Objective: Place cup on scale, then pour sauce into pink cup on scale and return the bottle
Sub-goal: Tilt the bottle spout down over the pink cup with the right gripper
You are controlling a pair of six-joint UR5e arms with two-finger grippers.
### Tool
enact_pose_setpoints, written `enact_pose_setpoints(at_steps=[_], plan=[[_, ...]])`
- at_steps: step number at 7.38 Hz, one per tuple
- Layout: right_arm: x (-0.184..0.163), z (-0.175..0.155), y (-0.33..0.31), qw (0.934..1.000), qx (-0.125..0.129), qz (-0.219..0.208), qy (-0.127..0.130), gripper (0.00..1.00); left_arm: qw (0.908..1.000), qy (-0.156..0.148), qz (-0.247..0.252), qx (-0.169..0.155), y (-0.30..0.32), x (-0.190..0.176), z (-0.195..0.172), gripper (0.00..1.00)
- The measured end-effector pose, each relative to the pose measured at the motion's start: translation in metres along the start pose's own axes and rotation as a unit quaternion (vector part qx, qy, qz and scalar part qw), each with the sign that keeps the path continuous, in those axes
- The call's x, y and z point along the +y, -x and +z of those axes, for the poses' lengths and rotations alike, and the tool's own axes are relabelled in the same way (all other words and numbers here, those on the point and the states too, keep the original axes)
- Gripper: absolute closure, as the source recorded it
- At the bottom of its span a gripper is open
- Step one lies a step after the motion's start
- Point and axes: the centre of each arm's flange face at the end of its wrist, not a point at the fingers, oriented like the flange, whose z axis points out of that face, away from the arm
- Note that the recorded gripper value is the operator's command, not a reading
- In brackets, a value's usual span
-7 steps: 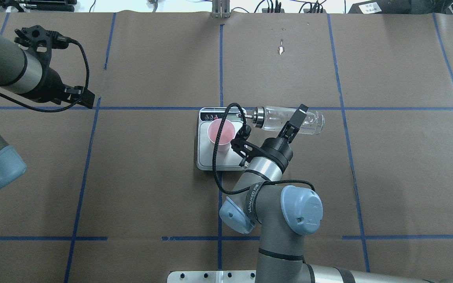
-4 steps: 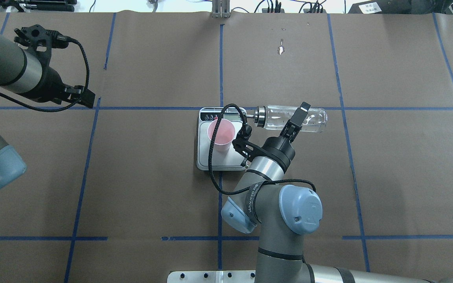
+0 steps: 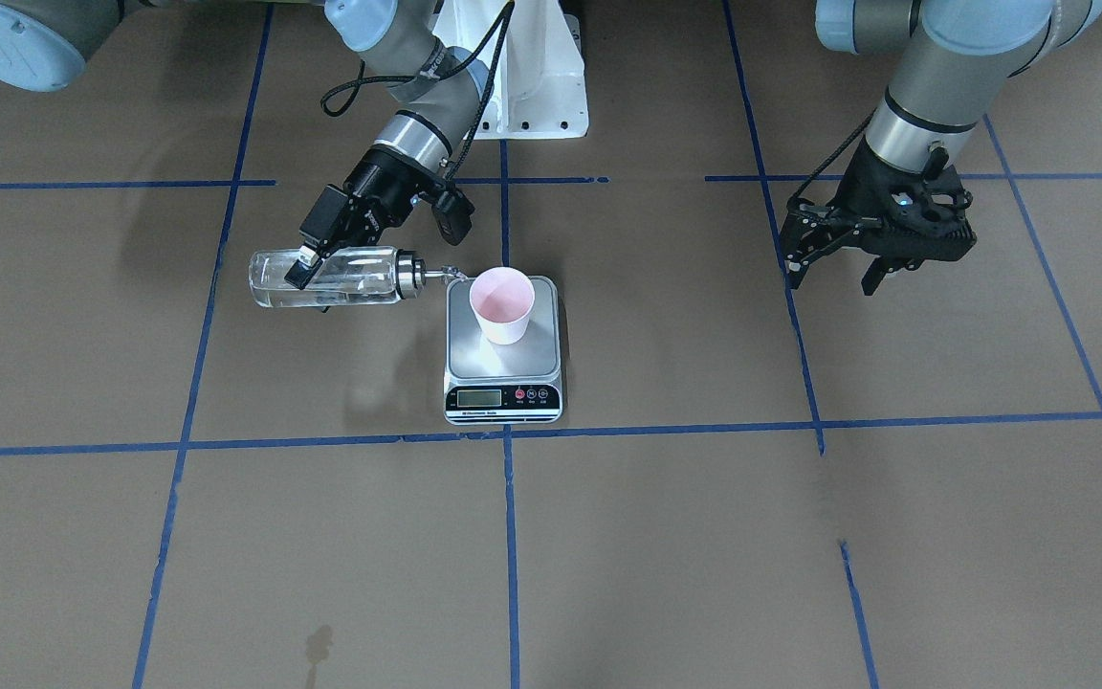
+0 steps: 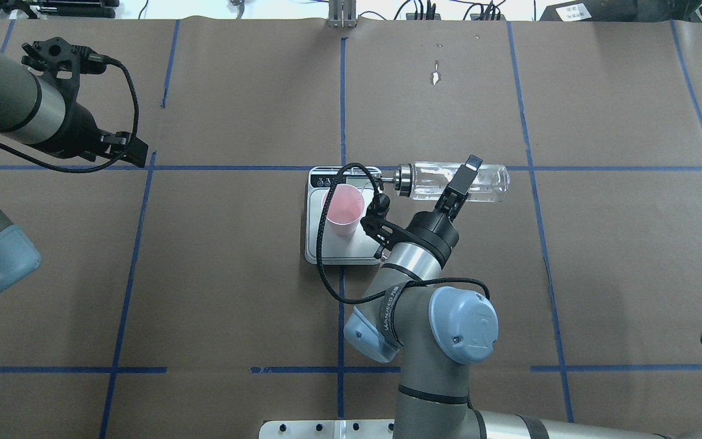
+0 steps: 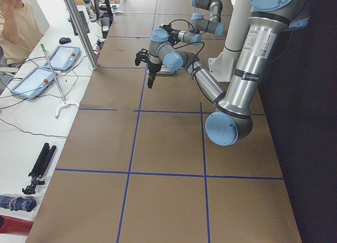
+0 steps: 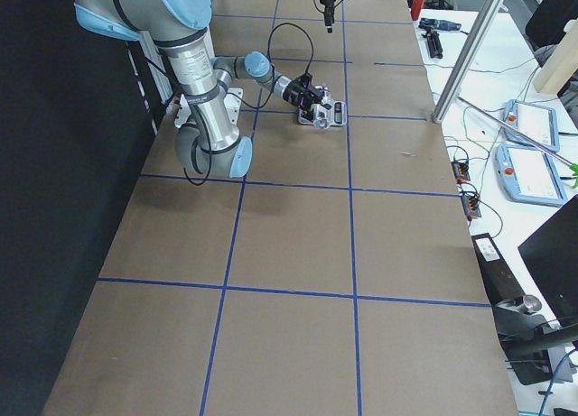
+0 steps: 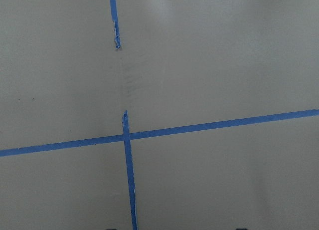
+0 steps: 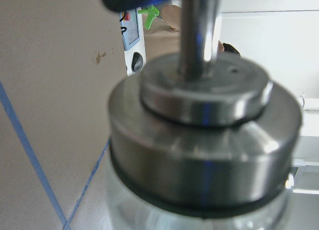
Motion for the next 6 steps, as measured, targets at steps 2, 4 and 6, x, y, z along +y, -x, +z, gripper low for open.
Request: enact_pose_setpoints(at_steps=[2, 4, 6], plan=[[0.0003, 0.0013, -0.0007, 0.9999, 0.009, -0.008, -0.005, 1.00, 1.0000, 0.000, 0.000, 0.000, -0.0003, 0.0000, -0.0004, 0.16], [0.0007, 0.0022, -0.0003, 0.9997, 0.018, -0.012, -0.013, 1.00, 1.0000, 0.000, 0.000, 0.000, -0.0001, -0.0002, -0.0007, 0.16], [0.0020, 0.0037, 0.0004, 0.9992, 0.027, -0.020, -0.021, 1.00, 1.0000, -0.001, -0.001, 0.001, 0.0004, -0.0010, -0.0020, 0.16]])
